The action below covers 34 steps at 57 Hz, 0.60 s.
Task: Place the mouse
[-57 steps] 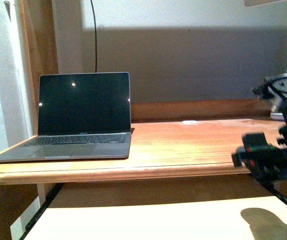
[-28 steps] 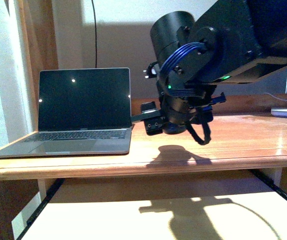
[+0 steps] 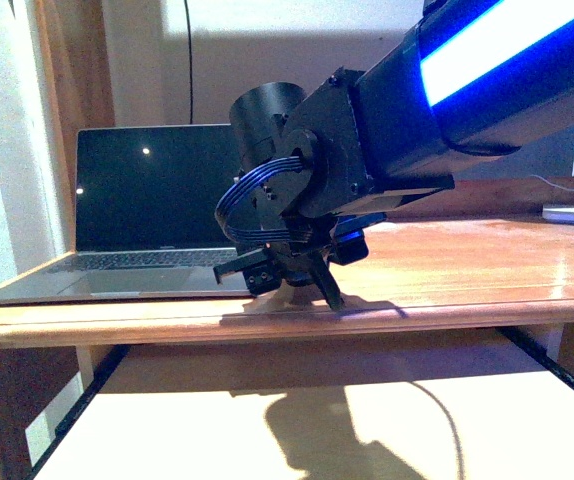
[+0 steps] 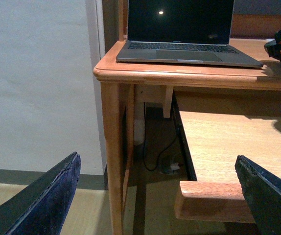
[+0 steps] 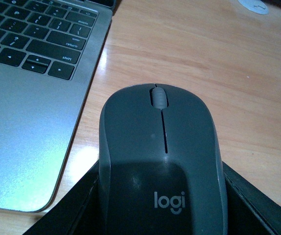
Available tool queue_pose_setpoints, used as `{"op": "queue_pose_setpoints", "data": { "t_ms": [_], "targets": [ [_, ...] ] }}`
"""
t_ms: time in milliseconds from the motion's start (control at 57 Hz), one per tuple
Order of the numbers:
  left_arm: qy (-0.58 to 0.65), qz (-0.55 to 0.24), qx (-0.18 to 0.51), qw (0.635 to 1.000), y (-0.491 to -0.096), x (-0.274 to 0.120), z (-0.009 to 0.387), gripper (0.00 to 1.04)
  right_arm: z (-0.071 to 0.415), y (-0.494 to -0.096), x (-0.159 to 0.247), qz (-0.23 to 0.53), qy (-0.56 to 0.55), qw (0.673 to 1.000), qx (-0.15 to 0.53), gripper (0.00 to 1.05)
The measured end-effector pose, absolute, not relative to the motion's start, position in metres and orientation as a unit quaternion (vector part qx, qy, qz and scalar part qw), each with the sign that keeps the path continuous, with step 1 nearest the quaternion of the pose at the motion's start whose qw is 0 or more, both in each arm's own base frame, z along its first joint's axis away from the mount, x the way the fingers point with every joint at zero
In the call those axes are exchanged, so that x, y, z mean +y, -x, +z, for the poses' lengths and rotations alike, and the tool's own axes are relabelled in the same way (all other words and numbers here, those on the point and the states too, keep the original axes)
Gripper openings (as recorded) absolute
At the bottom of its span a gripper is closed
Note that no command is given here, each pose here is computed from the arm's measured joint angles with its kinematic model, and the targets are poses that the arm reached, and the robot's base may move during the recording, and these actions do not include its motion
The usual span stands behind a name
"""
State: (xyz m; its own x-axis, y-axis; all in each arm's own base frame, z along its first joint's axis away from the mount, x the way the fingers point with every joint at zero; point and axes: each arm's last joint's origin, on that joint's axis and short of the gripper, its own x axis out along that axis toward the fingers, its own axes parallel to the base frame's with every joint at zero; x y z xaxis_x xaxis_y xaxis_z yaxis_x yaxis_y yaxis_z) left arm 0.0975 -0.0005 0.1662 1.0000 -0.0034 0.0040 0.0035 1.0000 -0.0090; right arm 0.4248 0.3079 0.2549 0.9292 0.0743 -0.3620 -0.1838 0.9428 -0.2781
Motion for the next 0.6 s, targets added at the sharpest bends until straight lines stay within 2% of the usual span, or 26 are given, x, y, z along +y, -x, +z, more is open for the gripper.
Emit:
{"op": "queue_pose_setpoints", "data": {
  "t_ms": [439,492,597],
  "targets": [
    [0.004,-0.002,-0.002,1.000,-0.097,-0.001,0.166,0.97,0.247,-0.447,0.309,0.035,0.181,0.966,0.181,0.55],
    [0.004,-0.002,-0.002,1.000,-0.097,-0.001,0.166,0.97,0.247,-0.449,0.309,0.031,0.186,0.965,0.182,0.66],
    [0.004,-0.002,-0.002,1.000,-0.097,-0.001,0.166,0.97,0.247,-0.450,0.308,0.030,0.188,0.965,0.182,0.81]
  ]
}}
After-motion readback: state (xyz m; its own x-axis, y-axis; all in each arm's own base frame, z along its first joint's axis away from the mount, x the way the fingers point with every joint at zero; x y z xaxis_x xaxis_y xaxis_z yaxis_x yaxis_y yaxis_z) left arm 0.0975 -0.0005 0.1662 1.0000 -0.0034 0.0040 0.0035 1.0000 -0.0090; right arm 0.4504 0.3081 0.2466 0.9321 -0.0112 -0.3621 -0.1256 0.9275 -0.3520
